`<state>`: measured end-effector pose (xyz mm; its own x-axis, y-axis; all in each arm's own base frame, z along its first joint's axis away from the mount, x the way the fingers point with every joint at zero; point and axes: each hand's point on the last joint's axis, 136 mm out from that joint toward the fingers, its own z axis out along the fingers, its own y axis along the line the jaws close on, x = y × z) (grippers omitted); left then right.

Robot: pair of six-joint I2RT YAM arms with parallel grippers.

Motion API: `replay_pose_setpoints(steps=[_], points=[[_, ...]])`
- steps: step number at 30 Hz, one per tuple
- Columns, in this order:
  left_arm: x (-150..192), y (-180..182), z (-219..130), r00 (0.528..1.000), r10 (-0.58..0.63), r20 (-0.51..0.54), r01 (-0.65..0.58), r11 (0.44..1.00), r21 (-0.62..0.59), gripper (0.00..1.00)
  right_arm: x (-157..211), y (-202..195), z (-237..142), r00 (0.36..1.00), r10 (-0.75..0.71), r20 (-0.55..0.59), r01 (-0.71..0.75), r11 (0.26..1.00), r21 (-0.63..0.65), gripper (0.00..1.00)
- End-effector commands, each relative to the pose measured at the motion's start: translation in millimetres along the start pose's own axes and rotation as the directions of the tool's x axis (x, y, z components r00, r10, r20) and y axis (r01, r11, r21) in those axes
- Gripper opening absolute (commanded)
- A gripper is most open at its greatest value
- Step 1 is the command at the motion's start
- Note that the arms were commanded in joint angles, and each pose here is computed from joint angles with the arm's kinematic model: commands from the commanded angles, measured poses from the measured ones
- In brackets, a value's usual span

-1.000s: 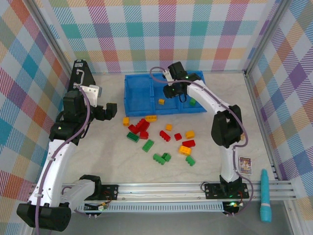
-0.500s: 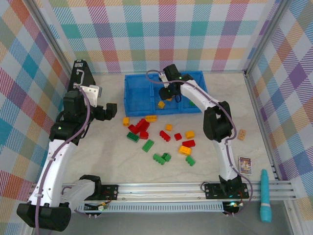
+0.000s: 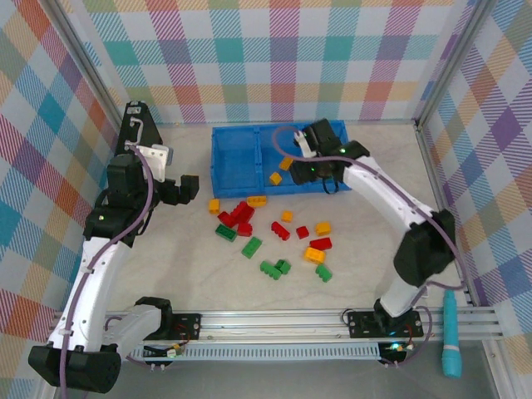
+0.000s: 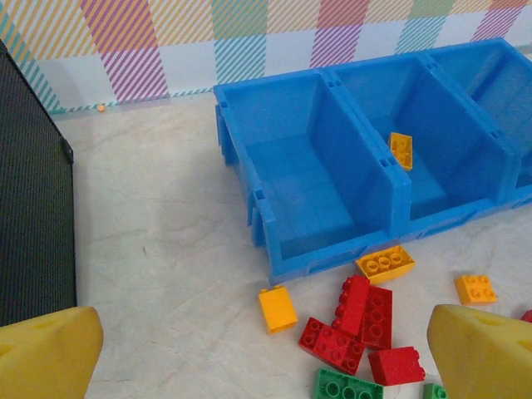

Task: Sort the legos into containers by color
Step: Place the lego in the container, then pick up the lego from the center of the table.

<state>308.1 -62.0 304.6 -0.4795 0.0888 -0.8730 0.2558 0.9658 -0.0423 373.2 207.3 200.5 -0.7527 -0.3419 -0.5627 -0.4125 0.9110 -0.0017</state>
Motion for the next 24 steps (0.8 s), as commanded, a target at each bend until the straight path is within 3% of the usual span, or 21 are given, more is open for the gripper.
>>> replay_pose_setpoints(steps=[1,6,11,24], points=[[-2.6,-6.4,-8.4,1.000,0.004,0.021,-0.005,1.000,0.023,1.00,55.5,-6.9,4.9,0.986,0.112,-0.120,-0.109,0.993,0.036,0.63],[-1.8,-10.9,-8.4,1.000,-0.003,0.028,0.002,0.999,0.048,1.00,113.6,-7.5,6.7,0.959,0.177,-0.220,-0.171,0.984,0.047,0.68],[0.1,-12.1,-5.3,1.000,-0.010,0.019,0.009,0.998,0.058,1.00,147.7,-4.0,16.9,0.936,0.225,-0.270,-0.223,0.974,0.039,0.72],[2.6,-9.0,-3.6,1.000,-0.016,0.004,0.016,0.999,0.041,1.00,173.3,-6.0,72.3,0.893,0.222,-0.391,-0.203,0.975,0.090,0.77]])
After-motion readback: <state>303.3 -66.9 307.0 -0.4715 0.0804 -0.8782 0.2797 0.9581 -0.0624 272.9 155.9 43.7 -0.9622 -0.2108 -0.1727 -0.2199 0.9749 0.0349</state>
